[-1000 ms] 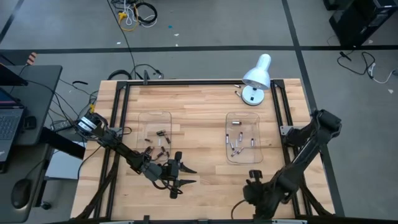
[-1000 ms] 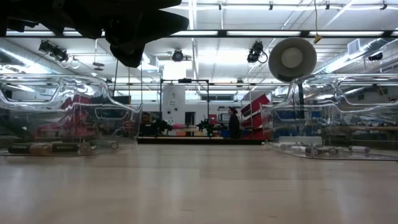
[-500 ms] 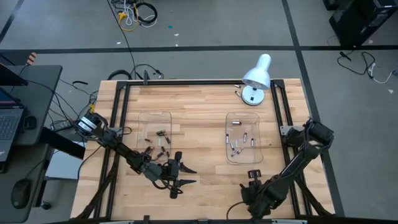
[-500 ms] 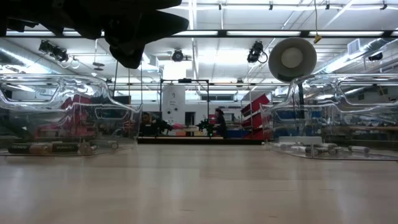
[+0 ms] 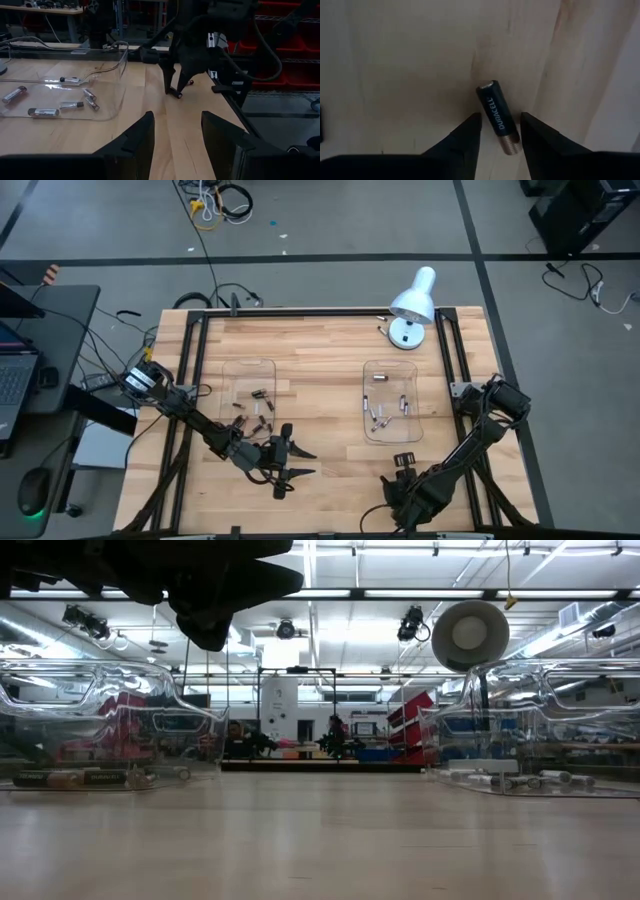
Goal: Sort batteries
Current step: Put the black battery into the left transparent bin, then put the silver battery into the right transparent bin
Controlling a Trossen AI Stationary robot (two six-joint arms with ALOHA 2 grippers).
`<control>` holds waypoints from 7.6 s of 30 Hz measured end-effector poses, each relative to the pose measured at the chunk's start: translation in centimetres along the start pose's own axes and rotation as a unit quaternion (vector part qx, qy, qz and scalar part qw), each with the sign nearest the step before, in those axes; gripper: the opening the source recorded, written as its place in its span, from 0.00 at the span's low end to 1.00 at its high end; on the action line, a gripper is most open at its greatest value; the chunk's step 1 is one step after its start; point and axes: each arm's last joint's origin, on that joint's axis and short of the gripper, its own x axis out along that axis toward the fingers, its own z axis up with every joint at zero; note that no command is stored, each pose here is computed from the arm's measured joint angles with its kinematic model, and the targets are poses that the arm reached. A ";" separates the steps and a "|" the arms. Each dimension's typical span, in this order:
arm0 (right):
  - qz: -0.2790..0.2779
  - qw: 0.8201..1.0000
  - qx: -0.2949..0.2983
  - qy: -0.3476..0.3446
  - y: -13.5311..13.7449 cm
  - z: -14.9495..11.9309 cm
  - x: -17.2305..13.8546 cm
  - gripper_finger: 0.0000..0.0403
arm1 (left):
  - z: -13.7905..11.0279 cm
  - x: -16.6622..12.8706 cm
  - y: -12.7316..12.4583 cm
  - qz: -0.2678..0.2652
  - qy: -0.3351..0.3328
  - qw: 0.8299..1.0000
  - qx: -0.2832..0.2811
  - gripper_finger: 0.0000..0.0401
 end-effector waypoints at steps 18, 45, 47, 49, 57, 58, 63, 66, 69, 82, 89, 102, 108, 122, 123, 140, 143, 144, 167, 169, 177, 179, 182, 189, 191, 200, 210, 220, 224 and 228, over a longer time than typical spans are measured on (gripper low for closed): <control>0.003 0.999 0.031 -0.018 0.4 0.9 -2.1 0.06 | 0.4 0.0 -0.1 -0.004 -0.021 1.000 -0.010 0.40; -0.023 0.935 -0.012 -0.354 -15.4 7.3 -17.6 0.06 | 9.4 -5.8 1.6 0.107 -0.084 0.978 0.158 0.40; -0.024 0.924 -0.030 -0.380 -16.2 8.0 -17.7 0.06 | 9.8 -6.7 2.0 0.135 -0.063 0.974 0.168 0.40; -0.031 0.911 -0.048 -0.408 -16.9 8.7 -17.5 0.06 | 10.1 -7.7 2.4 0.156 -0.046 0.971 0.178 0.40; -0.053 0.832 -0.023 -0.552 -20.9 11.2 -13.5 0.06 | 12.2 -11.7 4.2 0.283 -0.028 0.940 0.186 0.40; -0.061 0.821 -0.015 -0.568 -21.6 11.7 -12.9 0.06 | 12.6 -12.1 4.5 0.298 -0.028 0.935 0.188 0.40; -0.091 0.742 -0.010 -0.664 -24.0 15.1 -10.5 0.06 | 13.9 -14.0 5.6 0.362 -0.029 0.912 0.189 0.40; -0.085 0.732 0.012 -0.676 -24.5 17.5 -8.6 0.06 | 14.4 -14.8 6.1 0.391 -0.025 0.900 0.190 0.40; -0.081 0.752 0.024 -0.654 -25.4 19.8 -7.5 0.06 | 14.8 -15.5 6.5 0.416 -0.018 0.888 0.195 0.40; -0.048 0.839 0.084 -0.535 -30.1 24.8 -1.7 0.13 | 15.2 -16.8 7.2 0.489 0.029 0.844 0.218 0.40; 0.001 0.829 0.069 -0.555 -31.6 24.5 -3.1 0.34 | 14.1 -16.5 7.2 0.475 0.045 0.841 0.255 0.40; -0.055 0.906 0.005 -0.420 -30.1 16.3 -14.8 0.31 | 13.5 -16.0 7.0 0.387 0.021 0.888 0.246 0.40; 0.021 0.917 0.104 -0.385 -26.2 6.5 -23.6 0.29 | 13.4 -15.4 6.7 0.294 0.006 0.924 0.245 0.40; 0.137 0.936 0.292 -0.142 -11.6 -3.1 -24.3 0.28 | 12.6 -13.4 6.9 0.308 0.027 0.917 0.252 0.40; 0.130 0.937 0.307 -0.107 -10.5 -3.2 -23.7 0.28 | 12.6 -13.2 6.9 0.310 0.024 0.917 0.249 0.40; 0.076 0.917 0.383 0.079 3.2 -0.7 -12.9 0.28 | 13.3 -12.2 7.1 0.327 -0.011 0.921 0.211 0.40; 0.053 0.917 0.388 0.082 3.6 -0.6 -11.9 0.30 | 13.3 -12.2 7.0 0.311 -0.014 0.926 0.213 0.40; 0.047 0.917 0.388 0.082 3.8 -0.5 -11.5 0.31 | 13.4 -12.2 7.0 0.309 -0.016 0.927 0.211 0.40; 0.059 0.899 0.428 0.068 2.3 -1.7 -0.2 0.40 | 13.2 -12.1 7.0 0.302 -0.009 0.929 0.215 0.40; 0.056 0.899 0.427 0.071 2.2 -1.7 -0.1 0.36 | 13.2 -12.1 7.0 0.302 -0.009 0.929 0.215 0.40; 0.047 0.912 0.401 0.074 2.1 -1.9 0.1 0.05 | 13.2 -12.1 7.0 0.302 -0.009 0.929 0.216 0.40; 0.045 0.916 0.393 0.068 2.1 -1.9 0.1 0.03 | 13.2 -12.1 7.0 0.302 -0.008 0.928 0.218 0.40; 0.045 0.920 0.386 0.056 2.2 -1.8 -0.3 0.03 | 13.1 -12.1 7.0 0.302 -0.003 0.925 0.230 0.40; 0.121 0.915 0.382 -0.033 1.3 -1.3 -9.6 0.01 | 13.5 -11.7 6.9 0.205 -0.017 0.941 0.269 0.40; 0.124 0.910 0.388 -0.070 0.3 -1.5 -12.4 0.01 | 14.0 -11.4 7.0 0.162 -0.032 0.950 0.266 0.40; -0.112 0.903 0.405 -0.086 -10.3 -1.1 -16.4 0.01 | 15.2 -10.0 12.4 0.175 -0.031 0.950 0.256 0.40; -0.139 0.935 0.325 0.001 -21.0 1.6 -13.9 0.03 | 14.6 -7.2 17.4 0.092 -0.017 0.971 0.221 0.40; -0.081 0.953 0.288 -0.051 -25.0 1.1 -11.7 0.28 | 16.9 -2.4 19.8 0.066 0.044 0.980 0.182 0.40; -0.086 0.948 0.292 -0.091 -25.1 -0.5 -13.4 0.34 | 18.1 -0.6 22.4 0.095 0.064 0.976 0.187 0.40; -0.100 0.937 0.283 -0.179 -23.9 -2.3 -16.2 0.34 | 18.1 1.6 26.6 0.079 0.078 0.976 0.186 0.40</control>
